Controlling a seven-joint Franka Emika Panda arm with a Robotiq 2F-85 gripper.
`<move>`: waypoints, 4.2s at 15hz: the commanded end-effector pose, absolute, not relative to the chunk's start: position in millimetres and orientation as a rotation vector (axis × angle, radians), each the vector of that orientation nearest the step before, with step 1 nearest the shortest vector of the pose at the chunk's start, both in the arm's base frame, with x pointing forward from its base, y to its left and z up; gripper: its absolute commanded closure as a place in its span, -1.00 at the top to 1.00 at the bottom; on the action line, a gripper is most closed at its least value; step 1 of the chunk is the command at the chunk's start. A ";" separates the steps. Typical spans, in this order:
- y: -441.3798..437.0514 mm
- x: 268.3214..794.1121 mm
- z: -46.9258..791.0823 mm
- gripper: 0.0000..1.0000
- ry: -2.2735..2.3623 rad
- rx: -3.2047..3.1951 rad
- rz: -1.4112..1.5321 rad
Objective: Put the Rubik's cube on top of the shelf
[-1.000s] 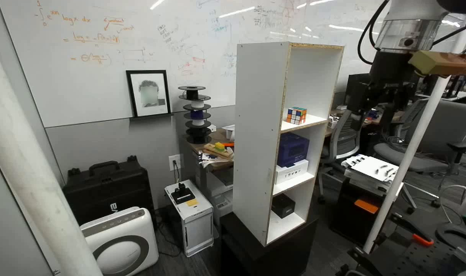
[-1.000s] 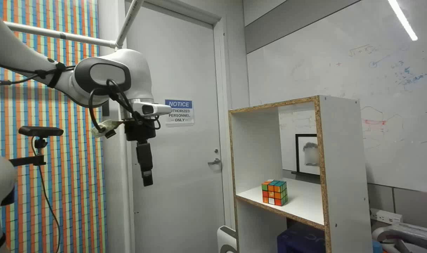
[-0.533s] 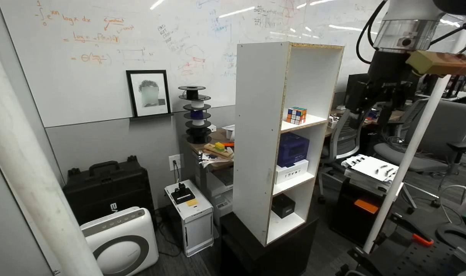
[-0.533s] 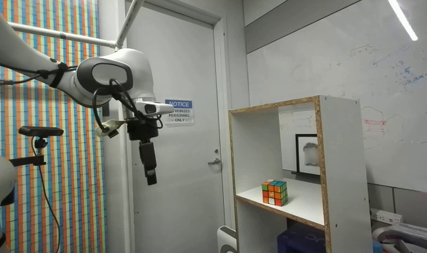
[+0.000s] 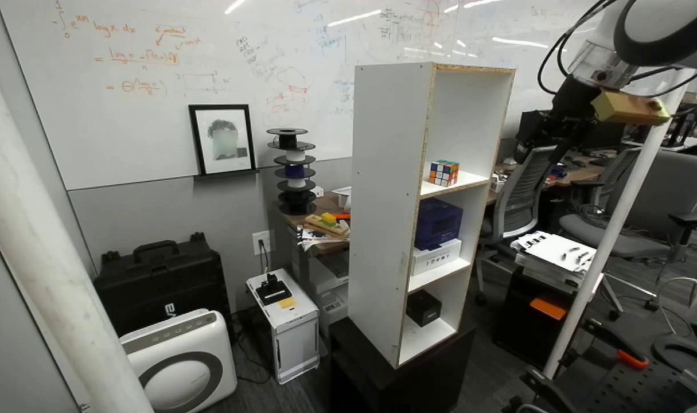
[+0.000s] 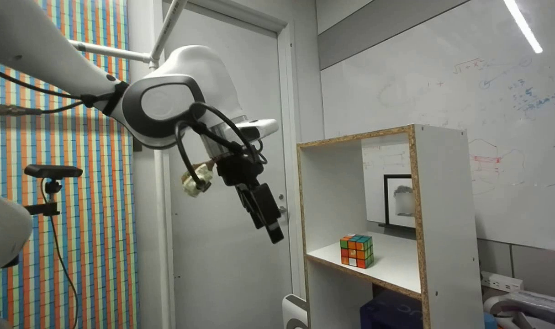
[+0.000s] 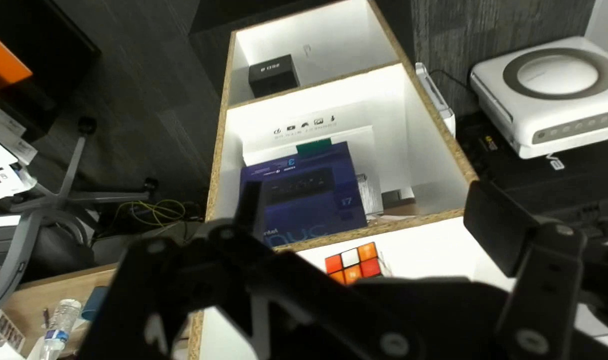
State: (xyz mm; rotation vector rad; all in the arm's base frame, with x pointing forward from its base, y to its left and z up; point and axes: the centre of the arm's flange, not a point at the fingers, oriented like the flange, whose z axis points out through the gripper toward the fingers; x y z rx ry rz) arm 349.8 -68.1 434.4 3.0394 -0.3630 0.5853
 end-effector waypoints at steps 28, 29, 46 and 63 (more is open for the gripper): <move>-86.5 545.3 338.7 -0.23 -0.208 2.897 1.053; -85.0 527.7 347.1 -0.23 -0.236 2.942 0.948; -63.4 385.7 585.0 -0.23 -0.754 2.849 1.482; -98.2 562.6 692.6 -0.23 -1.266 2.533 1.305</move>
